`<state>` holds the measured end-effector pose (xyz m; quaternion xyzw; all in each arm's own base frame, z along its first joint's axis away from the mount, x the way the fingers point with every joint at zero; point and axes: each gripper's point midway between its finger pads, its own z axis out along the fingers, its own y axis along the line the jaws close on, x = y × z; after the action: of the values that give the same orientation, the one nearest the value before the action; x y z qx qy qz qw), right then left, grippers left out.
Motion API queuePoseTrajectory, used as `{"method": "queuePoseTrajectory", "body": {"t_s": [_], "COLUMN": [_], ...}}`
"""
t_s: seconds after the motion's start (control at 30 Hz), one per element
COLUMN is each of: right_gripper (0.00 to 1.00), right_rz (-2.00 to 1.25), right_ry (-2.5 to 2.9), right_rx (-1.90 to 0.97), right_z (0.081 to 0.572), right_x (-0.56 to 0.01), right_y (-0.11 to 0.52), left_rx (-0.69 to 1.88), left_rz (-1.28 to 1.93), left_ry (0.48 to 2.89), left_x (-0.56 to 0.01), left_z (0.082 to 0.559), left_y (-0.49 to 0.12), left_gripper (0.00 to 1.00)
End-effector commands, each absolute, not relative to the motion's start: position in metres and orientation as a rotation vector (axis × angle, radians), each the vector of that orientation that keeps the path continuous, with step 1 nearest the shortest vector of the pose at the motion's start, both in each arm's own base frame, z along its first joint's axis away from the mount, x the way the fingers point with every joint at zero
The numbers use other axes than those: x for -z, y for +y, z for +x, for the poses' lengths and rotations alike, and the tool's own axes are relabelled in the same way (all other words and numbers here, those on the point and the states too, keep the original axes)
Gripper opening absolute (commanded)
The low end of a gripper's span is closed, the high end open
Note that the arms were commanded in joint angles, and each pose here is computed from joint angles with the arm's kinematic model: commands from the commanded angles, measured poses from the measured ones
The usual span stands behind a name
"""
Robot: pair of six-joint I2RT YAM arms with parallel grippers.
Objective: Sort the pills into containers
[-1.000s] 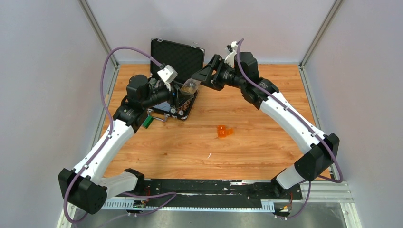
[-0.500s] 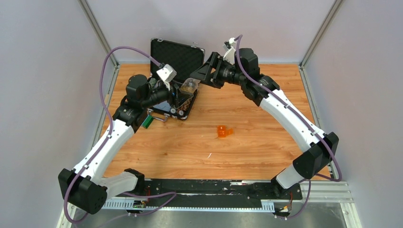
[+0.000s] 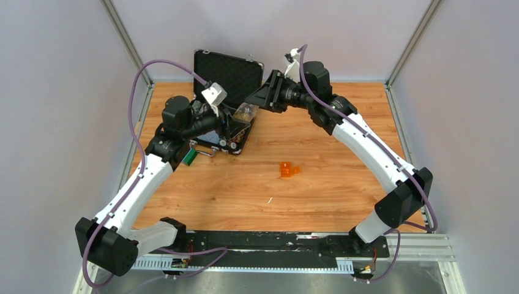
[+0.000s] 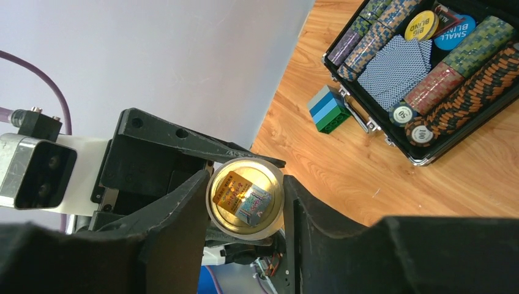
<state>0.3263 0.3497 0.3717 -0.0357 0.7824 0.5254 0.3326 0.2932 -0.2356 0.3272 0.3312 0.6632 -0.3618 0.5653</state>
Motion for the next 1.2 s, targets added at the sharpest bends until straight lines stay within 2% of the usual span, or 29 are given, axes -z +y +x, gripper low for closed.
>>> {"method": "queuePoseTrajectory", "body": {"t_s": [0.0,0.1,0.47,0.63,0.8,0.9,1.07,1.17], "right_gripper": [0.36,0.27,0.27,0.22,0.26,0.29,0.29,0.29], "right_rz": [-0.127,-0.185,-0.815,-0.907,-0.75,-0.489,0.015,0.196], "right_ry": [1.999,1.967,1.64,1.534,1.599,1.738,2.004,2.091], "right_rx": [-1.399,-1.391,-1.499,-1.419,-1.306,-1.164,-0.784,-0.583], "right_z": [0.329,0.328,0.296,0.289,0.318,0.356,0.41,0.413], "right_x": [-0.391,-0.395,-0.418,-0.427,-0.427,-0.404,-0.319,-0.268], "right_y": [0.349,0.343,0.297,0.293,0.286,0.269,0.208,0.174], "left_rx": [0.911,0.923,1.08,1.165,1.135,1.09,1.05,1.048], "left_rz": [0.809,0.811,0.866,0.885,0.885,0.893,0.927,0.943], "left_ry": [1.424,1.43,1.493,1.458,1.434,1.421,1.425,1.439], "left_x": [-0.366,-0.366,-0.371,-0.382,-0.376,-0.37,-0.354,-0.345], "left_z": [0.284,0.281,0.254,0.237,0.239,0.242,0.245,0.247], "left_y": [-0.244,-0.244,-0.251,-0.254,-0.252,-0.25,-0.249,-0.25], "left_gripper": [0.0,0.0,0.0,0.0,0.0,0.0,0.0,0.0]}}
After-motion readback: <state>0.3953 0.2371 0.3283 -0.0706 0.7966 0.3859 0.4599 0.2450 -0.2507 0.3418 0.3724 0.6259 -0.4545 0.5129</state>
